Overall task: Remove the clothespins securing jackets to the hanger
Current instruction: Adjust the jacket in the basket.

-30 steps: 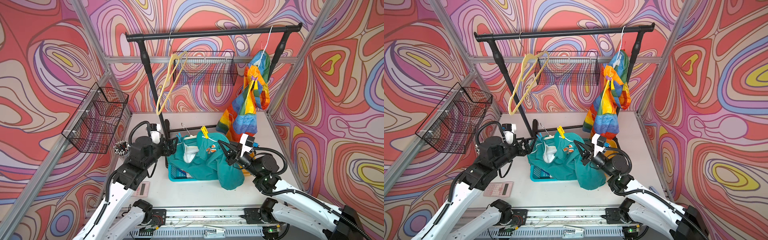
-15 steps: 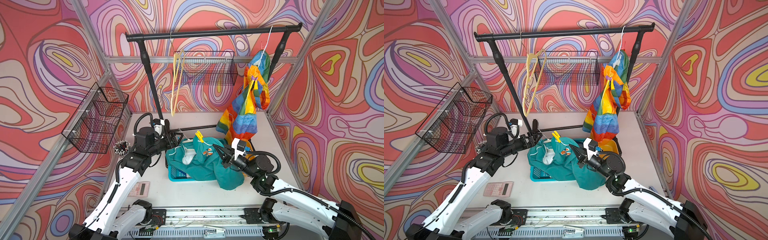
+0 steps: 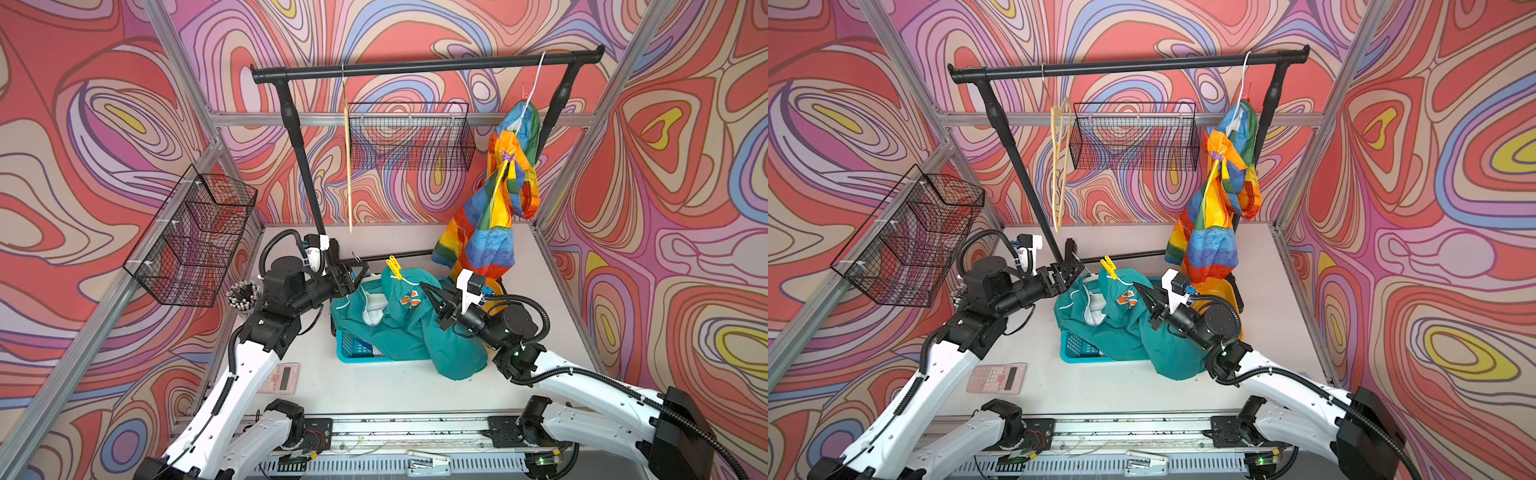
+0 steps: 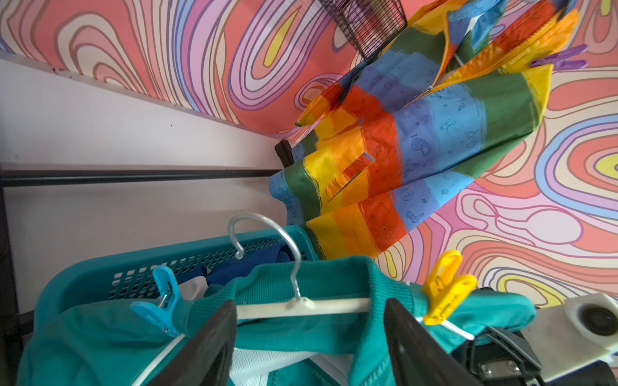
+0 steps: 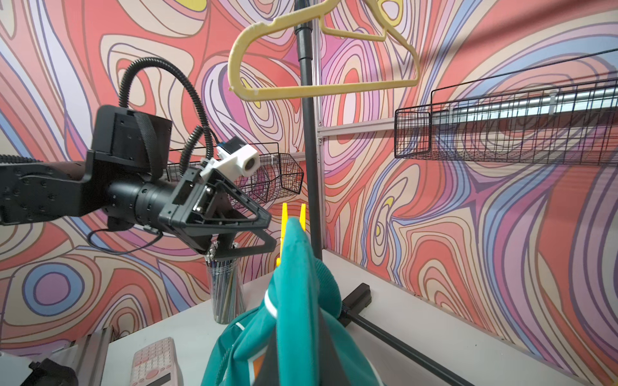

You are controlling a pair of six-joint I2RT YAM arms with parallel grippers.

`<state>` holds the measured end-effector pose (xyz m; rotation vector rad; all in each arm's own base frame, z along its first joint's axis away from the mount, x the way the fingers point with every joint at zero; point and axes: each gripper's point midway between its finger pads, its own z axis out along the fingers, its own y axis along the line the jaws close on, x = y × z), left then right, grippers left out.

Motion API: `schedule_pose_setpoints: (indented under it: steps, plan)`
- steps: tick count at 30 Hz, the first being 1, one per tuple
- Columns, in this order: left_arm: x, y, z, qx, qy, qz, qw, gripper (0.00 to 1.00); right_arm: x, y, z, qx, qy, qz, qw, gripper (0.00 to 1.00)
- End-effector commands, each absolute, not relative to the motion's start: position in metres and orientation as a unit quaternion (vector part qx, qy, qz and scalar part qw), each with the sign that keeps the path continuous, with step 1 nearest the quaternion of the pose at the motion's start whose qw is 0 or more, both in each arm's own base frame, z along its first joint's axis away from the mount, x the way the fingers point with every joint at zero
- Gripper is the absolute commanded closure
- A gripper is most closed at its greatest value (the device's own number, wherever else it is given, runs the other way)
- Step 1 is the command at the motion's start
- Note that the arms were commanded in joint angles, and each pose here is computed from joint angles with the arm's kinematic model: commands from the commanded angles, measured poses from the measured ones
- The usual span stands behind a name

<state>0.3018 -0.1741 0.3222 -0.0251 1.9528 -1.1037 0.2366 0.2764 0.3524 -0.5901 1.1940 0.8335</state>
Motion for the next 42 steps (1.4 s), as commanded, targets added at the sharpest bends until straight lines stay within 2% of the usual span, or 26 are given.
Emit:
schedule_pose_setpoints:
  steps: [1, 4, 16, 20, 24, 27, 30, 35, 42]
  plan:
    - [0.309, -0.187, 0.323, 0.001, 0.775, -0.463, 0.430, 0.34, 0.230, 0.272, 0.388, -0.247, 0.495, 0.392, 0.736, 1.00]
    - [0.313, -0.195, 0.323, 0.006, 0.772, -0.468, 0.431, 0.42, 0.230, 0.275, 0.387, -0.247, 0.496, 0.394, 0.733, 1.00]
    - [0.323, -0.207, 0.325, 0.020, 0.769, -0.467, 0.436, 1.00, 0.234, 0.287, 0.391, -0.251, 0.508, 0.399, 0.721, 1.00]
    - [0.322, -0.199, 0.332, 0.020, 0.768, -0.448, 0.458, 1.00, 0.242, 0.287, 0.377, -0.252, 0.555, 0.380, 0.696, 1.00]
    - [0.321, -0.198, 0.335, 0.025, 0.770, -0.440, 0.461, 1.00, 0.244, 0.278, 0.361, -0.251, 0.607, 0.352, 0.667, 0.75]
    - [0.323, -0.197, 0.334, 0.027, 0.774, -0.433, 0.462, 1.00, 0.247, 0.264, 0.346, -0.246, 0.656, 0.313, 0.642, 0.51]
    - [0.324, -0.193, 0.333, 0.030, 0.779, -0.415, 0.469, 1.00, 0.246, 0.244, 0.327, -0.243, 0.708, 0.260, 0.610, 0.40]
    - [0.326, -0.187, 0.340, 0.036, 0.786, -0.387, 0.481, 1.00, 0.228, 0.217, 0.296, -0.249, 0.766, 0.223, 0.549, 0.37]
    - [0.331, -0.187, 0.349, 0.043, 0.786, -0.378, 0.488, 1.00, 0.206, 0.212, 0.216, -0.251, 0.836, 0.225, 0.433, 0.36]
